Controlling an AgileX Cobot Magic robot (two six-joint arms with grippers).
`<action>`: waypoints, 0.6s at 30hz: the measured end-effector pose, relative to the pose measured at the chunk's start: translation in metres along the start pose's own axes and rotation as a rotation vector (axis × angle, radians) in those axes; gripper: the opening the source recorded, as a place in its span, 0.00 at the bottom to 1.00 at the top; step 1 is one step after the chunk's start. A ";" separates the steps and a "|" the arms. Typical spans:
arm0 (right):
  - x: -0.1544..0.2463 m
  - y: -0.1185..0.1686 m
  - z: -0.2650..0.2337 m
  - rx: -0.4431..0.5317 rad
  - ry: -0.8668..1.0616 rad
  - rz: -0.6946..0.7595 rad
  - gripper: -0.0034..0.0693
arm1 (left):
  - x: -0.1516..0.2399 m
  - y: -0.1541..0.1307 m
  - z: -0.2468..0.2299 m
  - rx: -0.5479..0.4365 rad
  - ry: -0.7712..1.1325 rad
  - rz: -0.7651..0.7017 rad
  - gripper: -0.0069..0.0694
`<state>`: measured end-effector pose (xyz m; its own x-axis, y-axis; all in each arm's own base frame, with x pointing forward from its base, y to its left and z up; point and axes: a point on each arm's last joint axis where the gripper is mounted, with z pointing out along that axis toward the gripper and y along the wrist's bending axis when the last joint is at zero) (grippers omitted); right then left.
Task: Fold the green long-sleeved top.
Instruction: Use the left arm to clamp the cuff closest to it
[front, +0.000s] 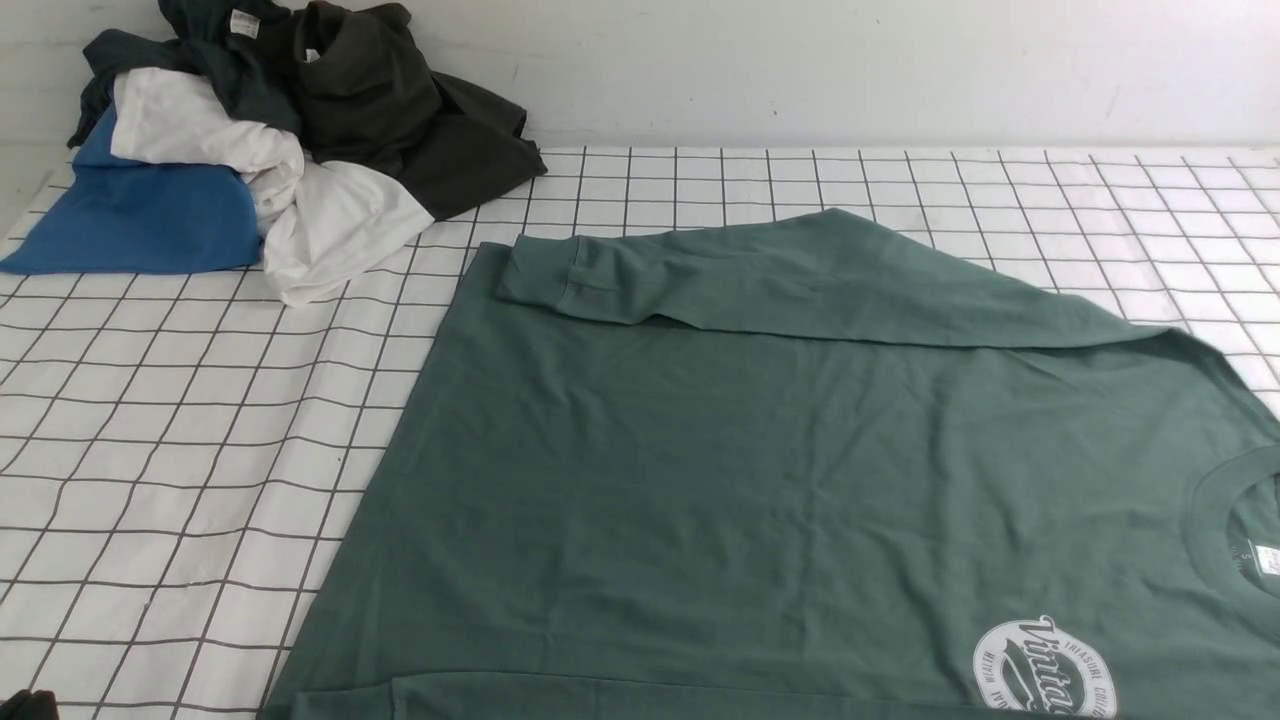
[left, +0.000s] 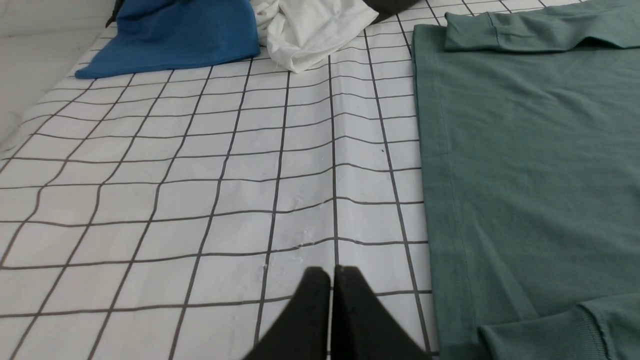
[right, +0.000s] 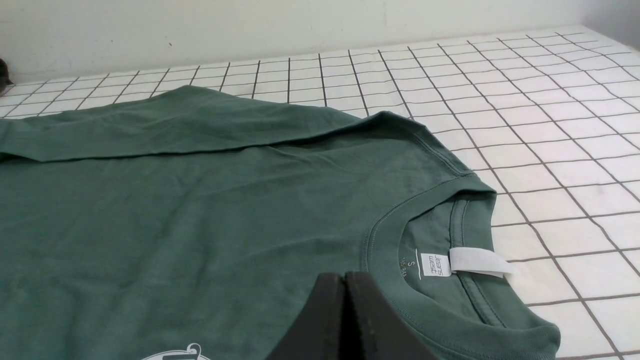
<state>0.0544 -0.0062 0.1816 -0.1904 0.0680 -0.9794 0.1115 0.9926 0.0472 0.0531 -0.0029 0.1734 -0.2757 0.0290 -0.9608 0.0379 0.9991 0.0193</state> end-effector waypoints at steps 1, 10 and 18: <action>0.000 0.000 0.000 0.000 0.000 0.000 0.03 | 0.000 0.000 0.000 0.000 0.000 0.000 0.08; 0.000 0.000 0.000 0.000 0.000 0.001 0.03 | 0.000 0.000 0.000 0.000 0.000 0.000 0.08; 0.000 0.000 0.000 0.000 0.000 0.009 0.03 | 0.000 0.000 0.000 0.000 0.000 0.000 0.08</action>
<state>0.0544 -0.0062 0.1816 -0.1894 0.0770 -0.9789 0.1128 0.9920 0.0562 0.0531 -0.0029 0.1734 -0.2757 0.0290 -0.9608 0.0379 0.9991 0.0193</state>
